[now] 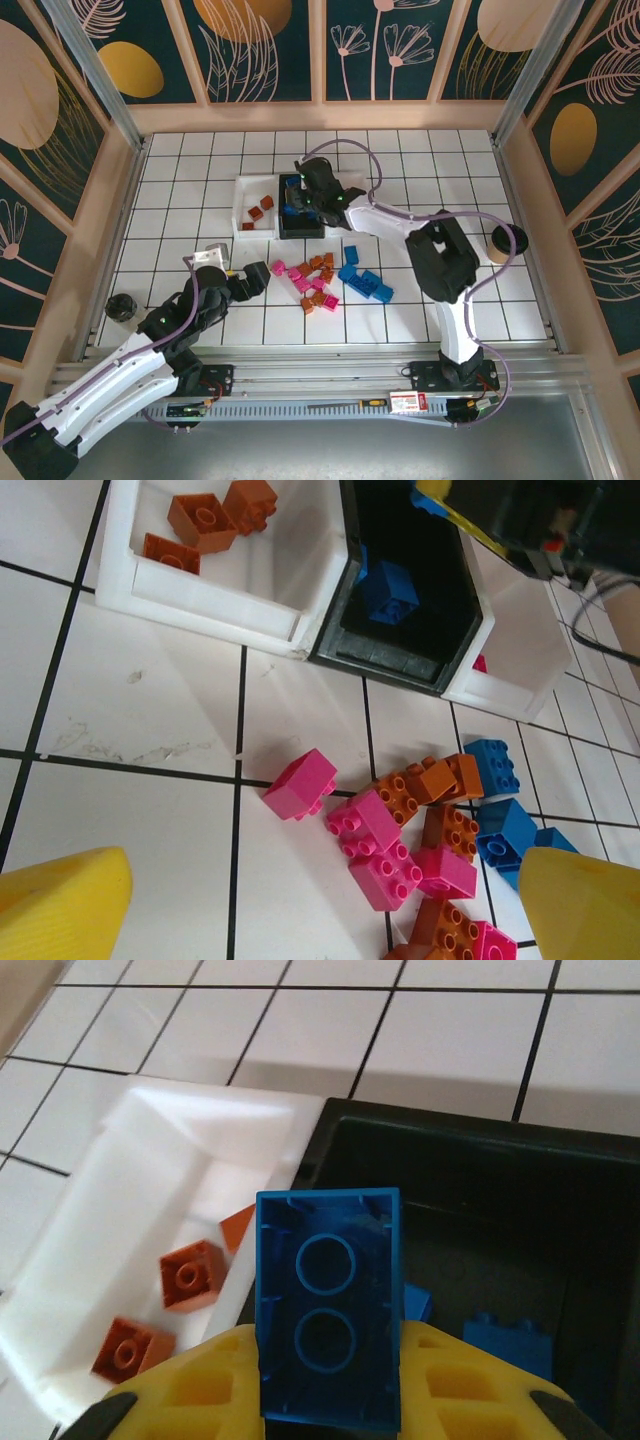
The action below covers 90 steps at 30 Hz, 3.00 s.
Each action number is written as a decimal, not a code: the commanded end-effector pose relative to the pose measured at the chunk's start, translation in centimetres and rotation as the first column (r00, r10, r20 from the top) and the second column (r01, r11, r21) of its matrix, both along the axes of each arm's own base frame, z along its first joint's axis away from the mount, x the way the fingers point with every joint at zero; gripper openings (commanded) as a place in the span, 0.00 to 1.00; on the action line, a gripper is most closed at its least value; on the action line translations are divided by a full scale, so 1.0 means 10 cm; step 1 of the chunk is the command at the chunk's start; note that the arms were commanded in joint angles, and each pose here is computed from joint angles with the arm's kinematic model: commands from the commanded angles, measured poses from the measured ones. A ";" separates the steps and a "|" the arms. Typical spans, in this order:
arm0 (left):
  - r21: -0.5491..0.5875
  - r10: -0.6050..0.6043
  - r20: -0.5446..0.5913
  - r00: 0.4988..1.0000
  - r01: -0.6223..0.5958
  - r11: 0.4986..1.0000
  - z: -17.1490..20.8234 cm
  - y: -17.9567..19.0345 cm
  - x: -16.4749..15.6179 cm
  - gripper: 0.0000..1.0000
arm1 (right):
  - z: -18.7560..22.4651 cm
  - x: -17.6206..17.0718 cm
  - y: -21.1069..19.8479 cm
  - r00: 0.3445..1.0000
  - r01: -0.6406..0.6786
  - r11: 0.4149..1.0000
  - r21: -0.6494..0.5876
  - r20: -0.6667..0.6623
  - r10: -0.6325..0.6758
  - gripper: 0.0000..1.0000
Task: Sort the legos into containers by color
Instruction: Place the lego in the container, then pick up the lego from the center of the table, then place the lego in the container.
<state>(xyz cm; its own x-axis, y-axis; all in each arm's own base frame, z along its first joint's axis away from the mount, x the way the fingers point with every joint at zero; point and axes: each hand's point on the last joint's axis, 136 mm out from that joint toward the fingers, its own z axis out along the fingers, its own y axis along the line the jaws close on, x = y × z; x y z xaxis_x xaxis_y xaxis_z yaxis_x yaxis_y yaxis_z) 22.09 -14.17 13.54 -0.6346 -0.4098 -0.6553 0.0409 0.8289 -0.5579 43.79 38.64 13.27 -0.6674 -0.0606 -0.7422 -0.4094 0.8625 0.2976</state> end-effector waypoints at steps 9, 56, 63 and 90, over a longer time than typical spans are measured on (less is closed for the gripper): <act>0.057 -0.115 -0.082 0.990 0.120 0.991 -0.25 -0.24 0.03 0.86 | 0.33 0.07 -0.04 0.999 0.037 0.998 0.043 0.033 -0.038 0.61; 0.151 -0.110 -0.252 0.962 0.151 0.977 -0.77 -0.54 0.67 0.24 | 0.53 -1.17 -1.39 0.979 0.162 0.978 0.134 0.104 -0.176 0.62; 0.128 -0.164 -0.173 0.971 0.187 0.974 -0.25 -0.81 0.82 0.22 | 0.41 -1.30 -1.67 0.969 0.219 0.963 0.158 0.078 -0.234 0.63; 0.166 -0.263 -0.102 0.959 0.277 0.946 0.16 -2.51 2.55 0.46 | -0.27 -2.06 -2.13 0.969 0.238 0.964 0.115 -0.100 -0.227 0.64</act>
<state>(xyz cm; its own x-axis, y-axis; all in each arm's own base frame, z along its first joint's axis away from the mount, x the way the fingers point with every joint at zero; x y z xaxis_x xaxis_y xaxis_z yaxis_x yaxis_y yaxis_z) 46.88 -39.24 13.41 -0.7645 -0.0949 -0.6376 0.2357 0.8795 -0.4135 24.13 17.48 11.43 -0.6828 0.1932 -0.7047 -0.1828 0.8886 0.4207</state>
